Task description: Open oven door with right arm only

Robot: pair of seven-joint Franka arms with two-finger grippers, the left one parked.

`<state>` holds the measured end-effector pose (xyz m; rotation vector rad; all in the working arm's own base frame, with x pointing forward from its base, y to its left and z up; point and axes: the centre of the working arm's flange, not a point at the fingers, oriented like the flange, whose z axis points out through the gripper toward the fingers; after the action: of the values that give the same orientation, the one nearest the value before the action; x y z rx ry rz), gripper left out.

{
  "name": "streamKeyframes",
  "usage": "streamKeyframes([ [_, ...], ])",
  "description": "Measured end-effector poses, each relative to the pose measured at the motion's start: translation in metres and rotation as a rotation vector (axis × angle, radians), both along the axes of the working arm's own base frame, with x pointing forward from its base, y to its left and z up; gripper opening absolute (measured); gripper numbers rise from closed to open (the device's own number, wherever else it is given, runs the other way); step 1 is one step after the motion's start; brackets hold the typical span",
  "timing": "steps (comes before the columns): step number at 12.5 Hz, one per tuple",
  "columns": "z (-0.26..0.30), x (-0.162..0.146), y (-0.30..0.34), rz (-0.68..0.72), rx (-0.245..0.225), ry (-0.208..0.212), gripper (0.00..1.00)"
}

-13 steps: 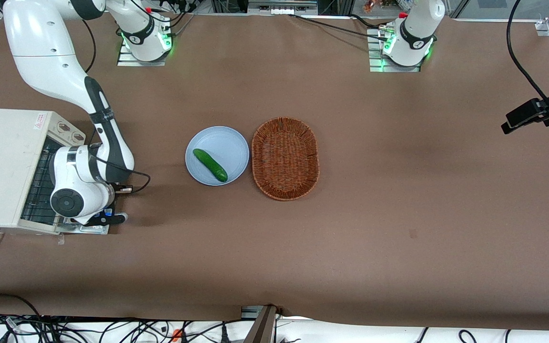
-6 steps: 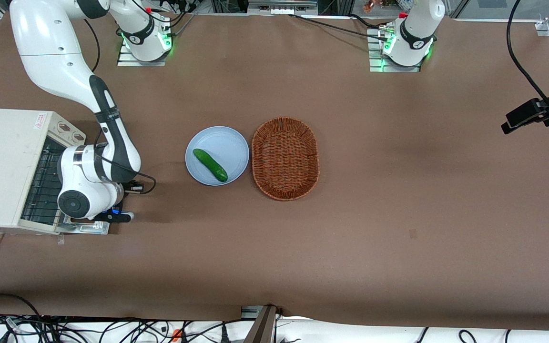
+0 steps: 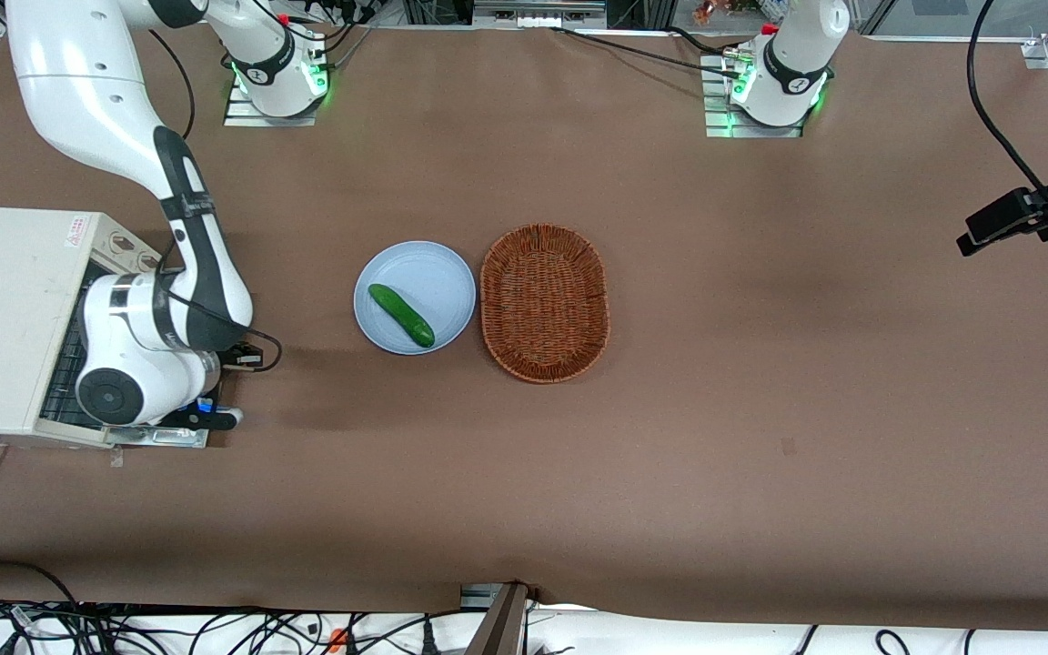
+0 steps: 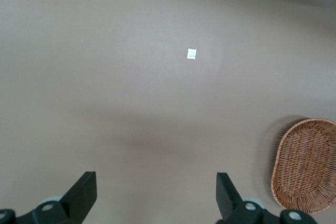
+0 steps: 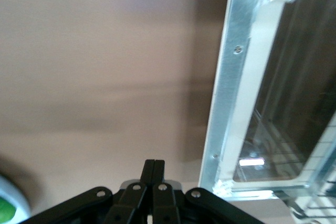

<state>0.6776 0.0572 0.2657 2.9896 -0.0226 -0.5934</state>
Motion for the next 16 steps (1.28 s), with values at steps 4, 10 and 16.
streamKeyframes([
  [4, 0.106, -0.009, -0.004, 0.111, 0.059, -0.049, 0.39],
  [10, 0.227, -0.049, -0.041, 0.174, 0.1, -0.072, 1.0],
  [16, 0.306, -0.088, -0.082, 0.148, 0.113, -0.124, 1.0],
])
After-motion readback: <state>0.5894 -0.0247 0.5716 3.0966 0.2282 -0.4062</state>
